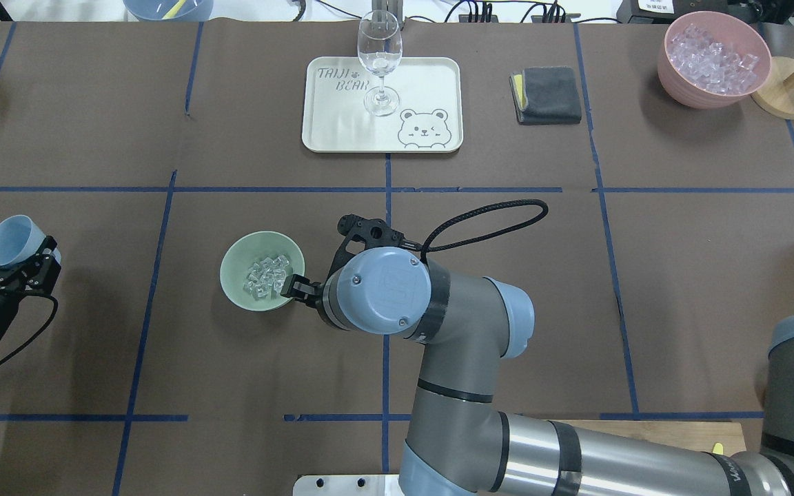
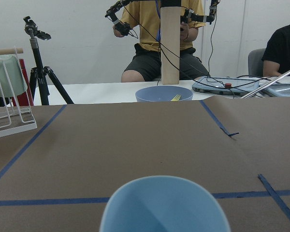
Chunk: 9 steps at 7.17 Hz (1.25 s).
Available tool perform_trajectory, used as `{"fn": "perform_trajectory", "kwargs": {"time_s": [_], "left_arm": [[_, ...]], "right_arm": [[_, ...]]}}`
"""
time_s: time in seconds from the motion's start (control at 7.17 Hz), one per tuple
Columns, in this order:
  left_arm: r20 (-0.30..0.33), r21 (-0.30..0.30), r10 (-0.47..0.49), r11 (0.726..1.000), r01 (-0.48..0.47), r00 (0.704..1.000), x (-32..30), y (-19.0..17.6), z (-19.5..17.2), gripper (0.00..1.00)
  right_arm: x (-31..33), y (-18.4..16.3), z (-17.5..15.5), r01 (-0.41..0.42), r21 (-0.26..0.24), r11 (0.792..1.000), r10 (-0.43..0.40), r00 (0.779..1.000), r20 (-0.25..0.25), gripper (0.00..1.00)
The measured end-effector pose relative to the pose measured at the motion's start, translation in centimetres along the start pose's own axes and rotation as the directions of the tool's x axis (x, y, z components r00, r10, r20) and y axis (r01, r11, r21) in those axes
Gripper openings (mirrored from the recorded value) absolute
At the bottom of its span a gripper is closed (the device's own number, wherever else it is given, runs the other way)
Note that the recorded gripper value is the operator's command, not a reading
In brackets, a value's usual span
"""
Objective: Pour ice into bowl
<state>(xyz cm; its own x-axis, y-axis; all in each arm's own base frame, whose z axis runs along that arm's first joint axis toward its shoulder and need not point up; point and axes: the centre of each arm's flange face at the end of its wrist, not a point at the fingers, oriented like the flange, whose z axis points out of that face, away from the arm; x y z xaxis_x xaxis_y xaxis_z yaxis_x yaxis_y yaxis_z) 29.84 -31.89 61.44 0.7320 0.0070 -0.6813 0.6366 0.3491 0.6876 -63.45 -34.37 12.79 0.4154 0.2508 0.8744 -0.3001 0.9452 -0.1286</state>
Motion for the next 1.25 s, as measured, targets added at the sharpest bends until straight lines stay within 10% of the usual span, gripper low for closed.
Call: {"fn": "perform_trajectory", "kwargs": {"time_s": [1.25], "left_arm": [[0.0,0.001,0.017,1.0,-0.017,1.0,-0.4,-0.6,0.1,1.0]], "right_arm": [[-6.9,-2.7,6.0,-0.004,0.043,0.999,0.008,0.996,-0.084,0.88]]}}
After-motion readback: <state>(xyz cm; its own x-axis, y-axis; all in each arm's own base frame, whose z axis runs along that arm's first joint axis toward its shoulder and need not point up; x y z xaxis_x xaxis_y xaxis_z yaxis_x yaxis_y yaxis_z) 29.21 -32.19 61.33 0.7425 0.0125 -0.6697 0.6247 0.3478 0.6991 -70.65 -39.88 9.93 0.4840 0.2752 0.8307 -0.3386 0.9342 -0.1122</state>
